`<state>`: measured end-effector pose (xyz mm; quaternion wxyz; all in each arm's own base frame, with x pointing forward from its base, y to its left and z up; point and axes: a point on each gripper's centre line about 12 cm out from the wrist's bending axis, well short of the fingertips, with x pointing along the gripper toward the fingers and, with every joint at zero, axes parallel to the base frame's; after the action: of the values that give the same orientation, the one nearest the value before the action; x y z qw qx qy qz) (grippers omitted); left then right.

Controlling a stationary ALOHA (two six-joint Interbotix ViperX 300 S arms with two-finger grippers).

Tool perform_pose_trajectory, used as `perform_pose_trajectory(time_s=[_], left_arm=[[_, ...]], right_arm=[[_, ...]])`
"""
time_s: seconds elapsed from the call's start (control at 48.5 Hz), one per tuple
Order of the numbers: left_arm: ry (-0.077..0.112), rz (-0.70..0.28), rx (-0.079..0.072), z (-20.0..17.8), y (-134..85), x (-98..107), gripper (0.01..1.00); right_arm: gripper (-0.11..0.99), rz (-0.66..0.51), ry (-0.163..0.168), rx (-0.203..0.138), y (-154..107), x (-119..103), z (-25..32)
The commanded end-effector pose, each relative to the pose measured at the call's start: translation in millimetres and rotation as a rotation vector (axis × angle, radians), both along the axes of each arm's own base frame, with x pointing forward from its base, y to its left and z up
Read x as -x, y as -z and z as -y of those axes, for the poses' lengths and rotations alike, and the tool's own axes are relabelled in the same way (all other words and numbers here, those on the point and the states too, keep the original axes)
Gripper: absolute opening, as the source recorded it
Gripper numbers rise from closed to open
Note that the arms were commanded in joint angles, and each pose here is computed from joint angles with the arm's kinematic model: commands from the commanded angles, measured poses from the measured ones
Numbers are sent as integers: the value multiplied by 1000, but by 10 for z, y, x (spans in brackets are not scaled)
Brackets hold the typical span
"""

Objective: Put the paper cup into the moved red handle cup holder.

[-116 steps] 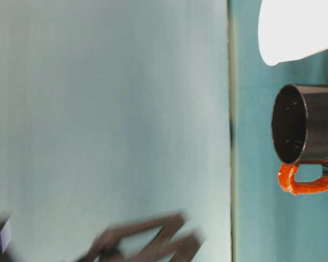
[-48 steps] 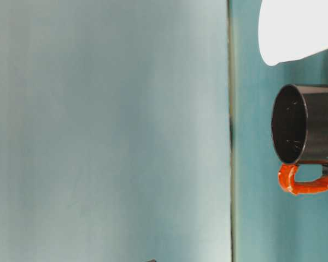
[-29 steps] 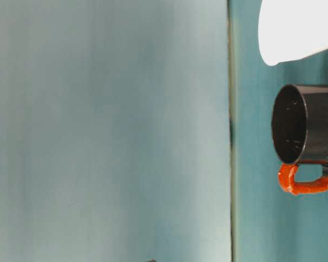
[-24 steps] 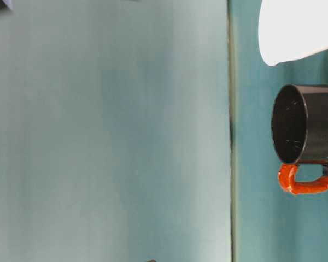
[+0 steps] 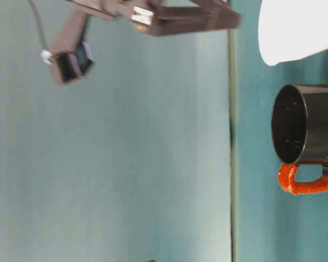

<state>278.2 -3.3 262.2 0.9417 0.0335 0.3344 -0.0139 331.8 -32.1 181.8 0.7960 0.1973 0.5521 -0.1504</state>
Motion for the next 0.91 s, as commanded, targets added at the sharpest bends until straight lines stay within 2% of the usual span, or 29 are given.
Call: perform_pose_trajectory(time_s=[0.0, 0.062, 0.206, 0.537, 0.681, 0.887], left_arm=[[4, 23, -1, 8, -70, -5, 938], [4, 21, -1, 8, -65, -8, 938], [4, 21, -1, 8, -65, -8, 938], [4, 20, -1, 8, -63, -14, 938], [4, 18, -1, 8, -57, -12, 938], [4, 18, -2, 8, -57, -12, 938]], right_arm=[[858, -32, 9, -7, 171, -44, 0], [858, -61, 14, -9, 290, -19, 13], [855, -94, 14, -13, 448, 5, 5], [812, -82, 16, -11, 477, -21, 14], [635, -79, 21, -16, 469, -30, 11], [124, -66, 20, -24, 435, -70, -24]])
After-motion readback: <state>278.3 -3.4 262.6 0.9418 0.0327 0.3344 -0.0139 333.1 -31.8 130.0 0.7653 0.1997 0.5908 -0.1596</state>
